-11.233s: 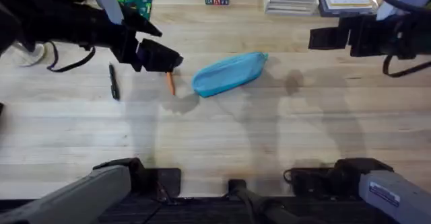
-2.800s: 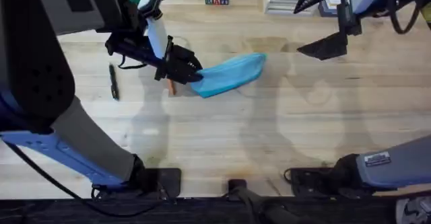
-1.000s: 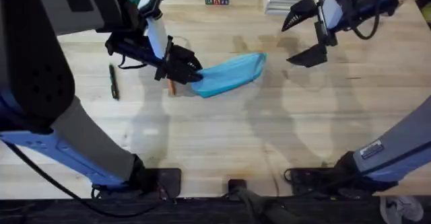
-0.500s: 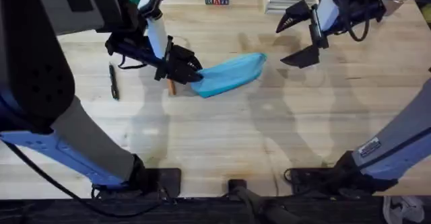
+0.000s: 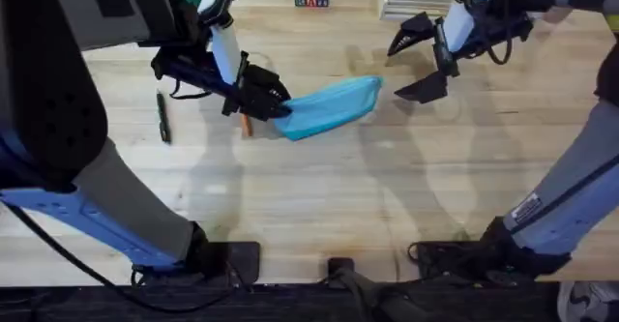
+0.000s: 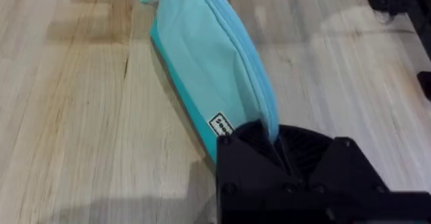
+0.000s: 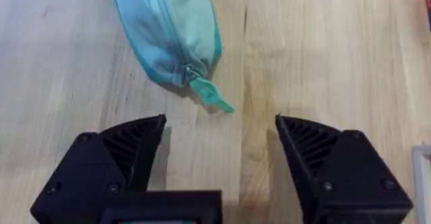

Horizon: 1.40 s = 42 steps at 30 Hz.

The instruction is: Unzip the bag, pick up the pens from the table one at a time and place them inside, then zip the bag closed.

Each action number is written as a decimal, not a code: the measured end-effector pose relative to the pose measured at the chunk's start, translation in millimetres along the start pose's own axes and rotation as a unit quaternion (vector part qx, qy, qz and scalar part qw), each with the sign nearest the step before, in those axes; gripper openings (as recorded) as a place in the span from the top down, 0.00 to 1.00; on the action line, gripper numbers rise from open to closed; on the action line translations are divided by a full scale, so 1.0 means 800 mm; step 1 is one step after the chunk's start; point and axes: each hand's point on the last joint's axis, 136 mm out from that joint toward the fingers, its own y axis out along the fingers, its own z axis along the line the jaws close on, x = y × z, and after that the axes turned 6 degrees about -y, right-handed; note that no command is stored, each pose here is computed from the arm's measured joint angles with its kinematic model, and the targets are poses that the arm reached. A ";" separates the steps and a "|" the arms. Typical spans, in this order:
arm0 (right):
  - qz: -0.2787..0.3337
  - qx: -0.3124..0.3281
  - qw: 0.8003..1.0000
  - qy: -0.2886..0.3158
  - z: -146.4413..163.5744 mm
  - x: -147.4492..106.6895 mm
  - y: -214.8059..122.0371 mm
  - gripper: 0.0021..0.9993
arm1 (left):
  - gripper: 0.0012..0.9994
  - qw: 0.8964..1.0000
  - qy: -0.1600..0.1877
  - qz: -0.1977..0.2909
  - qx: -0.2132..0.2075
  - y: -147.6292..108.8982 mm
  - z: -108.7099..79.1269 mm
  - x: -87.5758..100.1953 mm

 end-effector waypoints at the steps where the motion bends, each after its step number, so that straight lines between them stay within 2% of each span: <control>1: -0.001 0.003 1.000 -0.002 0.000 0.001 0.003 0.01 | 0.96 1.000 0.000 0.000 0.000 0.000 0.000 0.000; 14: -0.021 0.024 0.999 -0.020 0.000 0.010 0.042 0.01 | 0.96 1.000 0.000 0.000 0.000 0.000 0.000 0.000; 42: -0.031 0.028 0.999 -0.012 0.004 0.015 0.042 0.00 | 0.96 1.000 -0.001 0.000 0.000 0.000 0.000 0.000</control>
